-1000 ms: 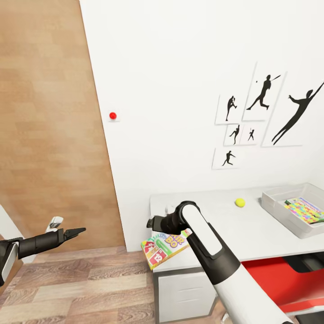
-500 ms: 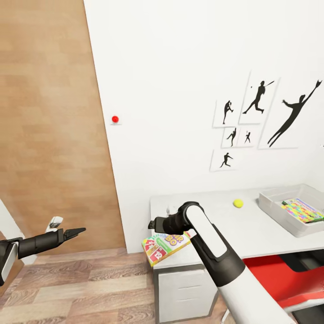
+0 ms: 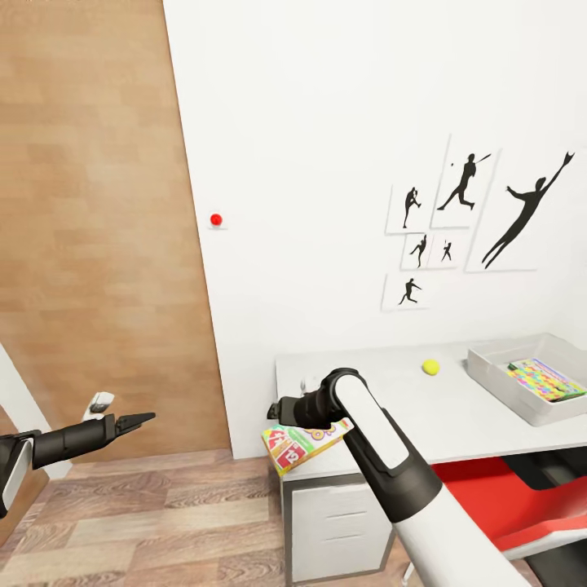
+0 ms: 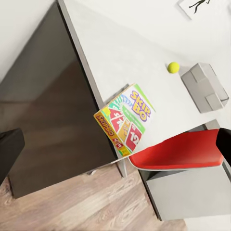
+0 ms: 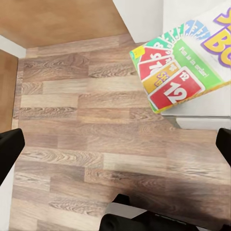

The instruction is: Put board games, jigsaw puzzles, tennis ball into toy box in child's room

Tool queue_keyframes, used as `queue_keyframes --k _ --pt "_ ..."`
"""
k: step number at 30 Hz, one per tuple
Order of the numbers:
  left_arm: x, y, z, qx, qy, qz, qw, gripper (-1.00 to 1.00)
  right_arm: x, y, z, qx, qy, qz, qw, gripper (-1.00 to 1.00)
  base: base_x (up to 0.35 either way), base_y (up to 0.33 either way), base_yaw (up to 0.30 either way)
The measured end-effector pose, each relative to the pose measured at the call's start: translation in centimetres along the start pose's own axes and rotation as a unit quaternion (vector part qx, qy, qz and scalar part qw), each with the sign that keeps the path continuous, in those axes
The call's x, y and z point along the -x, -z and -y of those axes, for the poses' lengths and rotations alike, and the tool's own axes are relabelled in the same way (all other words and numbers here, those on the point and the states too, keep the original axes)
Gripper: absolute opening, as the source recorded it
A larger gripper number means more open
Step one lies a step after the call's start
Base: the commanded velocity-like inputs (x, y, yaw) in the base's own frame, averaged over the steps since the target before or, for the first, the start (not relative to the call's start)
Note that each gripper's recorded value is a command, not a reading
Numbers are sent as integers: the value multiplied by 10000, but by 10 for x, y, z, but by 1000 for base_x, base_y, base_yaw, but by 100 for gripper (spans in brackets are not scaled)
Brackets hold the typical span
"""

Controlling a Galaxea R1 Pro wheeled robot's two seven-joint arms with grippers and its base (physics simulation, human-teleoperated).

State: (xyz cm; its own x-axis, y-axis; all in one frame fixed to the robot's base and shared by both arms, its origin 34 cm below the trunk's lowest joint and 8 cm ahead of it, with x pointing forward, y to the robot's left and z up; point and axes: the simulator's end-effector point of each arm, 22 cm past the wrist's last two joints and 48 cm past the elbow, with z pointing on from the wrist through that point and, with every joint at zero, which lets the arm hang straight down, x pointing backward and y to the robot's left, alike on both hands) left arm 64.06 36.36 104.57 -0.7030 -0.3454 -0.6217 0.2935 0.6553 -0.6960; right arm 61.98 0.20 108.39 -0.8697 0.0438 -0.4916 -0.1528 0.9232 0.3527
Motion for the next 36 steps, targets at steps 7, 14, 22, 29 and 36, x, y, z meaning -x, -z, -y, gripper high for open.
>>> queue_keyframes --k 7,14,22,29,36 --pt "0 0 0 0 1 -1 10000 100 0 -1 3 -31 -17 -7 10000 100 -87 38 -1" --pt "2 1 2 -9 -17 16 10000 100 0 1 2 -27 -23 12 10000 100 -104 62 -132" --pt "5 3 6 -26 -51 48 10000 100 -10 -6 8 -122 -74 -125 9998 100 -188 45 -147" --pt "8 5 9 -42 -87 82 9999 100 -23 -16 12 -152 -141 -334 9992 100 -281 7 -19" --pt "8 6 11 -45 -99 91 9999 100 -45 -35 26 -339 -253 -721 9965 100 -71 1 -1"
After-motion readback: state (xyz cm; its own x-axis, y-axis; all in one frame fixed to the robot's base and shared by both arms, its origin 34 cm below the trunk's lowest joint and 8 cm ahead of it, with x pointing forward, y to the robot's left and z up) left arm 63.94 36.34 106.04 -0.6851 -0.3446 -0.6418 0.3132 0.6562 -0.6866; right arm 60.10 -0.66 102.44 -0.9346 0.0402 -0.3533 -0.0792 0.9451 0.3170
